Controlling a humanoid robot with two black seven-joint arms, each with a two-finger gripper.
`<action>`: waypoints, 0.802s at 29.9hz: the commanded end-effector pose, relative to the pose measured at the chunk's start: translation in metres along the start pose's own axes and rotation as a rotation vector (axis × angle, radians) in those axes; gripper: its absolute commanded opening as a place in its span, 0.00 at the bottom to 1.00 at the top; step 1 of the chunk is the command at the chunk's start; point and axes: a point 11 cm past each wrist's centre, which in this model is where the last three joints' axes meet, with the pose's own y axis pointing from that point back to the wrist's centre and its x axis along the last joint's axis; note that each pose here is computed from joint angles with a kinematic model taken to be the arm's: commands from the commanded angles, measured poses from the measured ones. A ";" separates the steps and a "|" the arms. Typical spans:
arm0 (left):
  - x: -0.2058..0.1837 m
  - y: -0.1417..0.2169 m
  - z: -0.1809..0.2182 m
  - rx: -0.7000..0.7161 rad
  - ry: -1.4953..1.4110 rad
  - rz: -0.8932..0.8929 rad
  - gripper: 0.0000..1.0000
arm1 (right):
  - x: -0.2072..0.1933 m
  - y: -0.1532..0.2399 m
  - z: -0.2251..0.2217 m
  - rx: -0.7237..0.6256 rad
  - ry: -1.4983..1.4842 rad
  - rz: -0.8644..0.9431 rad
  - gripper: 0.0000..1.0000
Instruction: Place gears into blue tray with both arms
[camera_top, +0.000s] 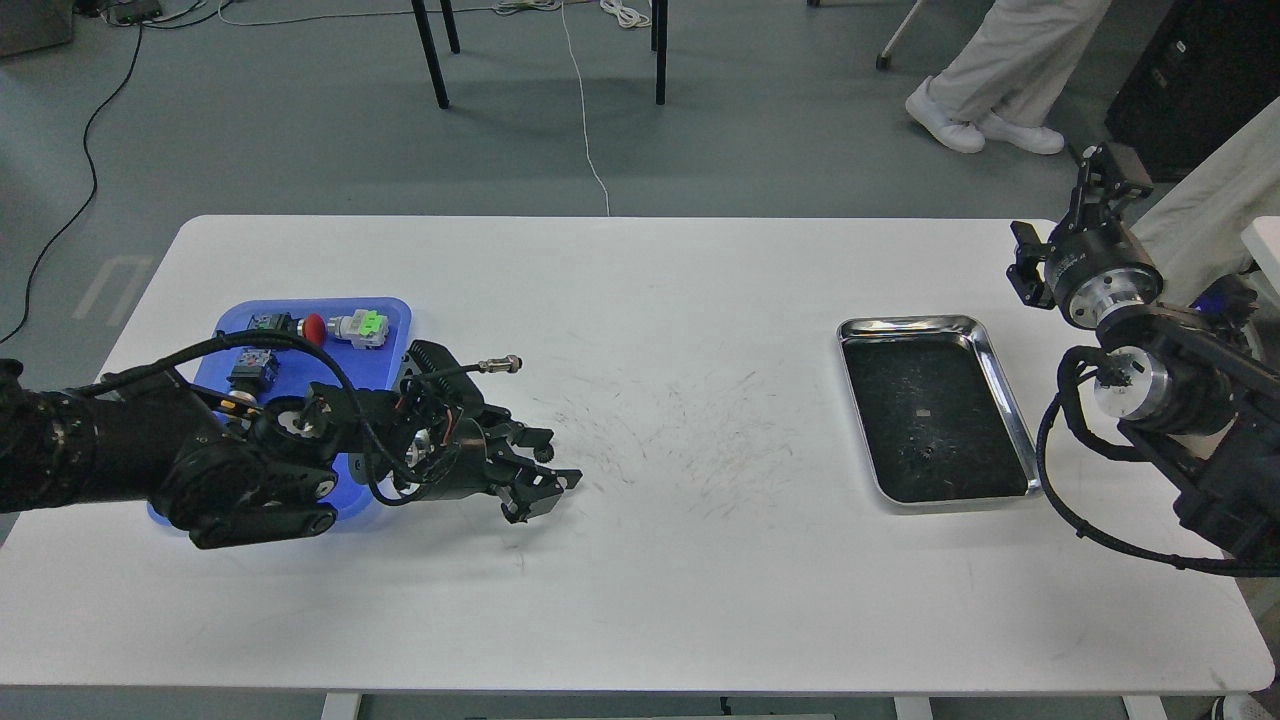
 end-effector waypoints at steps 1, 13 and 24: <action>0.004 0.001 -0.001 -0.001 0.000 0.011 0.61 | 0.000 0.000 0.000 -0.001 0.000 -0.001 0.98; 0.016 0.007 -0.010 0.013 -0.024 0.025 0.61 | -0.002 0.001 0.003 -0.007 0.004 -0.007 0.98; -0.001 0.006 -0.029 0.052 -0.021 0.005 0.60 | -0.003 0.002 0.000 -0.003 0.004 -0.016 0.98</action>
